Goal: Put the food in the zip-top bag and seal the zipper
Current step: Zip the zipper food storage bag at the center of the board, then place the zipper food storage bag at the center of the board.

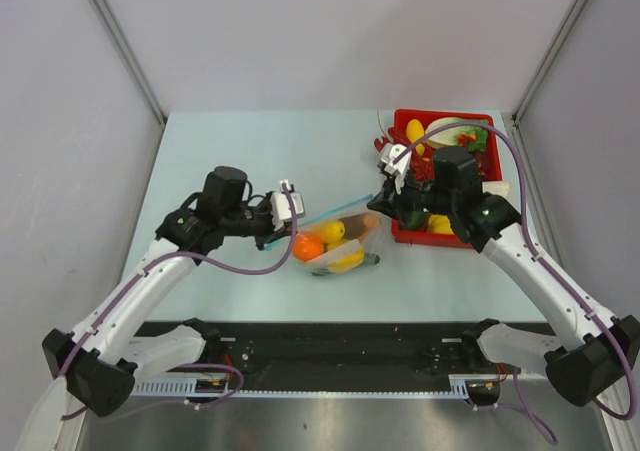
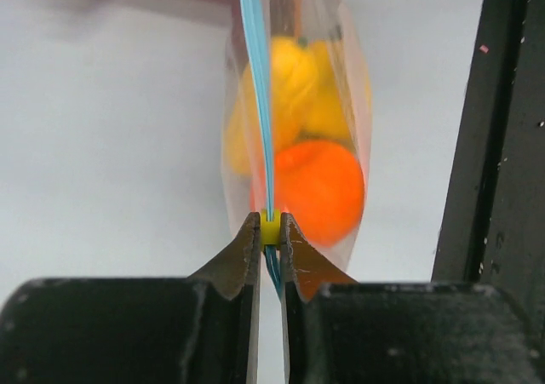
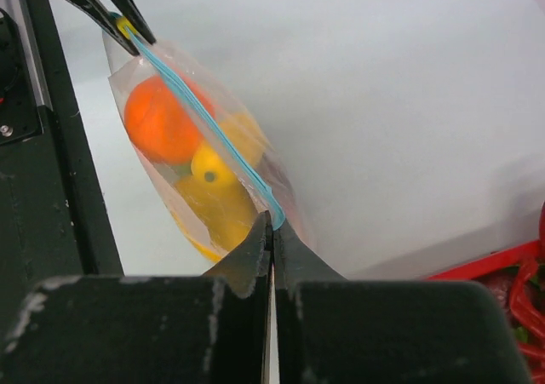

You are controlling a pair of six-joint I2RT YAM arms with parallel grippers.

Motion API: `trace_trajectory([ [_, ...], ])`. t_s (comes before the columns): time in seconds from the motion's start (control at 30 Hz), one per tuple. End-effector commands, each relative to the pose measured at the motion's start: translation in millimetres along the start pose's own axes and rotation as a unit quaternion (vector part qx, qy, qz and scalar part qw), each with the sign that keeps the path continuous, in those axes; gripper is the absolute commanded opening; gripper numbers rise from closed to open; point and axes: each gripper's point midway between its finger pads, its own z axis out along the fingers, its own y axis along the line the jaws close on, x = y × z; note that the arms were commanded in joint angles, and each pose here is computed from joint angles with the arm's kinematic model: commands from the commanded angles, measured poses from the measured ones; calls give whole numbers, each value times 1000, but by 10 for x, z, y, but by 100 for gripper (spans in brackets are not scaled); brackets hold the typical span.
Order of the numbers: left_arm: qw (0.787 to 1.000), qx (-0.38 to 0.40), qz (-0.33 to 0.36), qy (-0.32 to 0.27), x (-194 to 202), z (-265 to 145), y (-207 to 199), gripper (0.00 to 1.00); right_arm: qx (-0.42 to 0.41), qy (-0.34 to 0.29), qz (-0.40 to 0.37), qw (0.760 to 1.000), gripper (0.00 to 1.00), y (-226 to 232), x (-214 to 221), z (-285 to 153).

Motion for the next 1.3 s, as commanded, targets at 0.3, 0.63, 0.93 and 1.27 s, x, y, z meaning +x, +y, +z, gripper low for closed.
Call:
trace_trajectory([
  [0.3, 987, -77, -51, 133, 883, -679, 51, 10, 71, -11, 8, 997, 0, -388, -55, -71],
  [0.63, 986, -73, -45, 141, 830, -960, -110, 2, 20, -7, 28, 999, 0, -119, -34, -61],
  [0.93, 991, -56, -48, 109, 480, -1103, -202, 0, -32, 7, 15, 999, 0, 426, -77, -55],
  [1.27, 968, -173, -112, 144, 996, -529, 908, 2, 53, 59, 47, 996, 0, -665, 615, 847],
])
